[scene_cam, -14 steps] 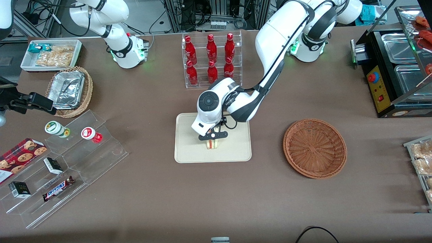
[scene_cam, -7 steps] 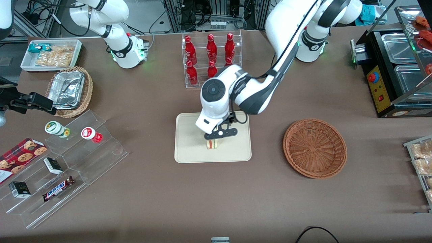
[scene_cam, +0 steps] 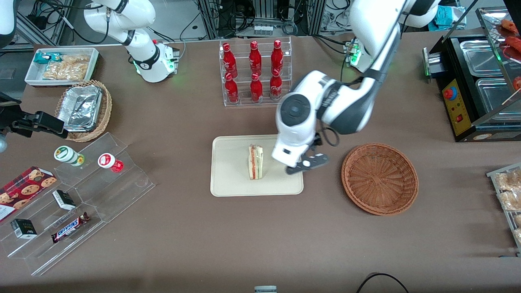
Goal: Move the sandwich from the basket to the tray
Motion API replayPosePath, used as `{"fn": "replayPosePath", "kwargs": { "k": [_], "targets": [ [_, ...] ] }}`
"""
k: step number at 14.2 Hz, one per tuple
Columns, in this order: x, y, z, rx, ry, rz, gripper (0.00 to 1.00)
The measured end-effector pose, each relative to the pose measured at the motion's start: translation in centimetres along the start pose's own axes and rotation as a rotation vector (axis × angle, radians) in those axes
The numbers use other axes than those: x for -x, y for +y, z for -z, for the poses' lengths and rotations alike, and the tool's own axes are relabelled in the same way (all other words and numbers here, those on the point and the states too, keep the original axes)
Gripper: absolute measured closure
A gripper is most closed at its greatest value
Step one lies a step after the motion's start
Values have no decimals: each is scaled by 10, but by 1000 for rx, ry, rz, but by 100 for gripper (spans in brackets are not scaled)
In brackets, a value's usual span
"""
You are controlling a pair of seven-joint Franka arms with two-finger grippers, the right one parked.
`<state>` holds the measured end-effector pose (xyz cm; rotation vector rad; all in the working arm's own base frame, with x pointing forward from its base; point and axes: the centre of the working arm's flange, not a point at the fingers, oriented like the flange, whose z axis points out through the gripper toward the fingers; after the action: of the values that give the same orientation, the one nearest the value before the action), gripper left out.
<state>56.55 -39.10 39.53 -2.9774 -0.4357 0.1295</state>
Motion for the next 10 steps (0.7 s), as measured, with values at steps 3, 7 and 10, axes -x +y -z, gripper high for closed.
{"fn": "replayPosePath", "kwargs": {
  "k": [3, 7, 10],
  "targets": [
    [-22, -62, 7, -12, -23, -65, 0],
    [-30, -144, 19, -15, -51, -135, 0],
    [-33, -195, 28, -4, -104, -189, 0]
  ]
}}
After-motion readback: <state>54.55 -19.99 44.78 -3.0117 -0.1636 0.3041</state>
